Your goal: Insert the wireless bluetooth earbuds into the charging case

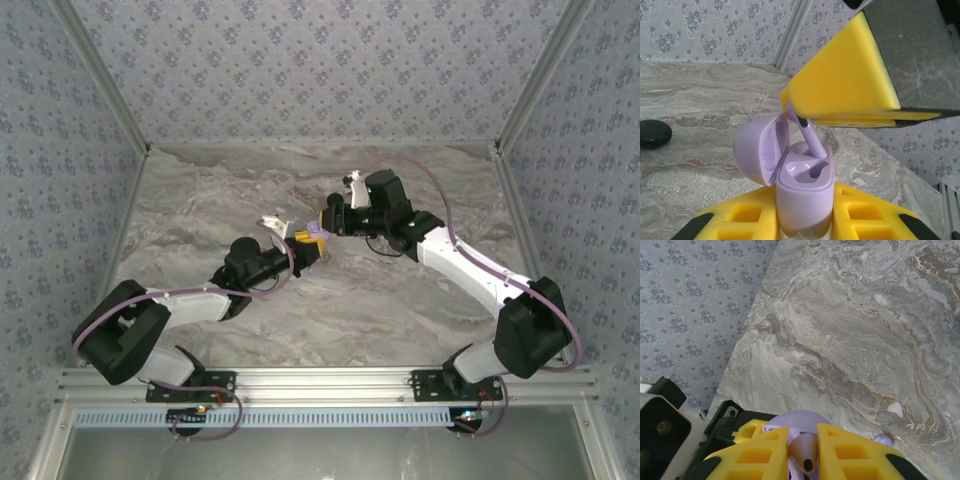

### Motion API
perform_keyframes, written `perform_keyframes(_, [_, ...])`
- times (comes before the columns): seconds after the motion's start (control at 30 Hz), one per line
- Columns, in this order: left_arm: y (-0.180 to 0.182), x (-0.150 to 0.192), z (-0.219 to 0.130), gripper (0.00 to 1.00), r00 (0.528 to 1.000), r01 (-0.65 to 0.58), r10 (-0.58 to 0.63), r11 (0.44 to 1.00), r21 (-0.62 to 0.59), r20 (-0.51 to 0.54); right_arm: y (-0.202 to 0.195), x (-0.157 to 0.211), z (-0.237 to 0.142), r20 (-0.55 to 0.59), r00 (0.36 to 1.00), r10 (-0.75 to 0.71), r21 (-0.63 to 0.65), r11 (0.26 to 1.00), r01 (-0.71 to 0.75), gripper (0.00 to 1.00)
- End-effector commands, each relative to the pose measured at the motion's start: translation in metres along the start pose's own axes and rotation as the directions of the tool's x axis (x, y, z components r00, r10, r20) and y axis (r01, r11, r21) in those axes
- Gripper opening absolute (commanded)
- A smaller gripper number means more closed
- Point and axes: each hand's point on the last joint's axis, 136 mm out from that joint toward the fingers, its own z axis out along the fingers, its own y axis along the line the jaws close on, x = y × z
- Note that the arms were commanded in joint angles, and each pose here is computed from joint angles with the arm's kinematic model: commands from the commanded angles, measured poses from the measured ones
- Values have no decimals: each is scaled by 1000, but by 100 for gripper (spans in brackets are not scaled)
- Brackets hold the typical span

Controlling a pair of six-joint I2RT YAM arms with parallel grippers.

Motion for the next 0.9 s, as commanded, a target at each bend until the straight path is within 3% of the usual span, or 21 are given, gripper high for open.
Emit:
perform_keyframes(0.0, [-15, -30, 3, 24, 997, -13, 10, 999, 32, 76, 8, 1, 2, -14, 1000, -23, -17, 1000, 22, 19])
perform_keyframes(0.7, [-13, -36, -1, 24, 995, -17, 16, 1000, 4, 100, 4, 11, 1, -42, 999, -23, 2, 1000, 23, 19])
perform_keyframes(0.87, [-15, -36, -1, 24, 996, -21, 20, 1000, 18, 89, 3, 12, -1, -49, 998, -31, 11, 999, 32, 23])
